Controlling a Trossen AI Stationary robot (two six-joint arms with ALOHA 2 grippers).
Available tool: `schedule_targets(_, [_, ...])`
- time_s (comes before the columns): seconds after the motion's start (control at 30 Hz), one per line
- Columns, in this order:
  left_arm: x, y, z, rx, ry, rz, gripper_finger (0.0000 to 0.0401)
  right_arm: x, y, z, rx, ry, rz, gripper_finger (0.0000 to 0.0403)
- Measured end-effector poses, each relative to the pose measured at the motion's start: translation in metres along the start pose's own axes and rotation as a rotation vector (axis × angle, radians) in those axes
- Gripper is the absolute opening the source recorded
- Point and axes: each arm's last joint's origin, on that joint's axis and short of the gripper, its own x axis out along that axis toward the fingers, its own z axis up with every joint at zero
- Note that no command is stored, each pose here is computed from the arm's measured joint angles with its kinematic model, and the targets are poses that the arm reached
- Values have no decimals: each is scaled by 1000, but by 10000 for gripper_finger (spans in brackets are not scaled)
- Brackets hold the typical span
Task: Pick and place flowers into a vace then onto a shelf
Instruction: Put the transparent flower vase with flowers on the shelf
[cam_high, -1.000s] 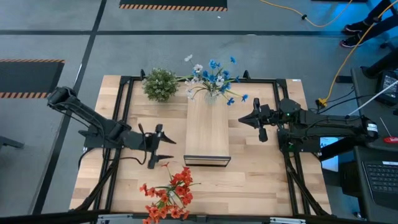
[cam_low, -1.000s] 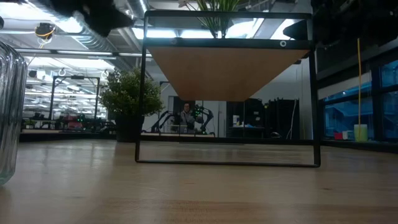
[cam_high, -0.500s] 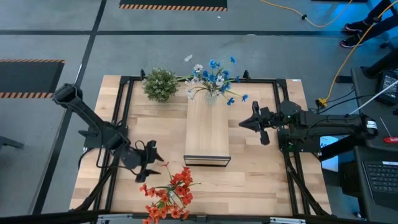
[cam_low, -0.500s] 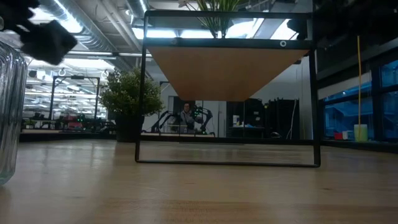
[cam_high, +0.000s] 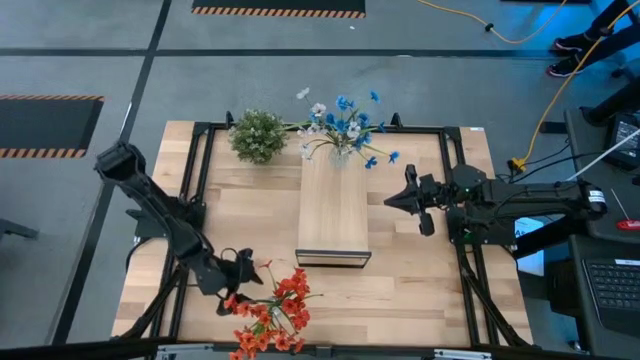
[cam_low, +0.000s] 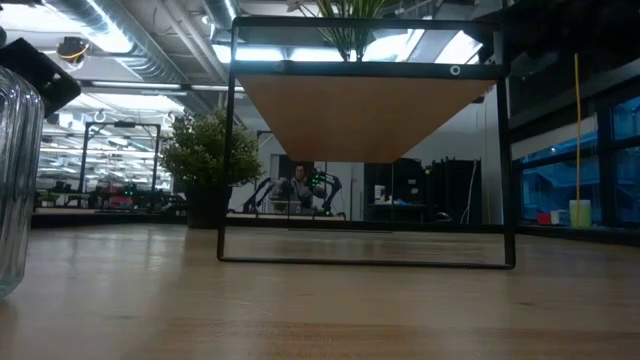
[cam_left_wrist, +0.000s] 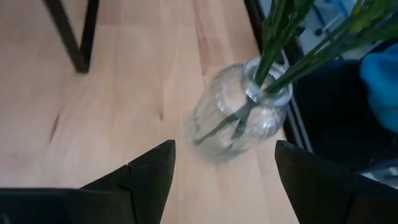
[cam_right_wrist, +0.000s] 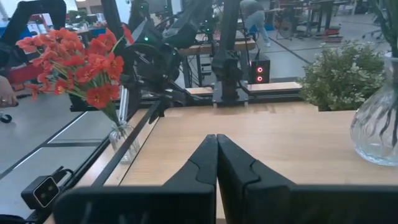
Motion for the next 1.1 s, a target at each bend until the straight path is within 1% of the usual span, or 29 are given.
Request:
schedule_targets(0.07, [6,-2,-1,21,-16,0,268,0,1,0,-1,0,4,6])
schedule_targets(0.17, [16,-1,-7,44,-1,9,269,0,2,0,-6,0,13,6])
schedule_targets(0.37, [32,1,-23,17,132,-15,269,1,5,0,-15,2,31,6])
schedule_targets(0.53, [41,3,-30,22,182,-12,269,1,7,-1,-21,3,47,6])
schedule_targets(0.7, [44,5,-34,18,189,10,269,1,8,-1,-21,3,53,6])
schedule_targets(1.1, [44,5,-33,10,183,11,269,1,8,0,0,-1,53,6])
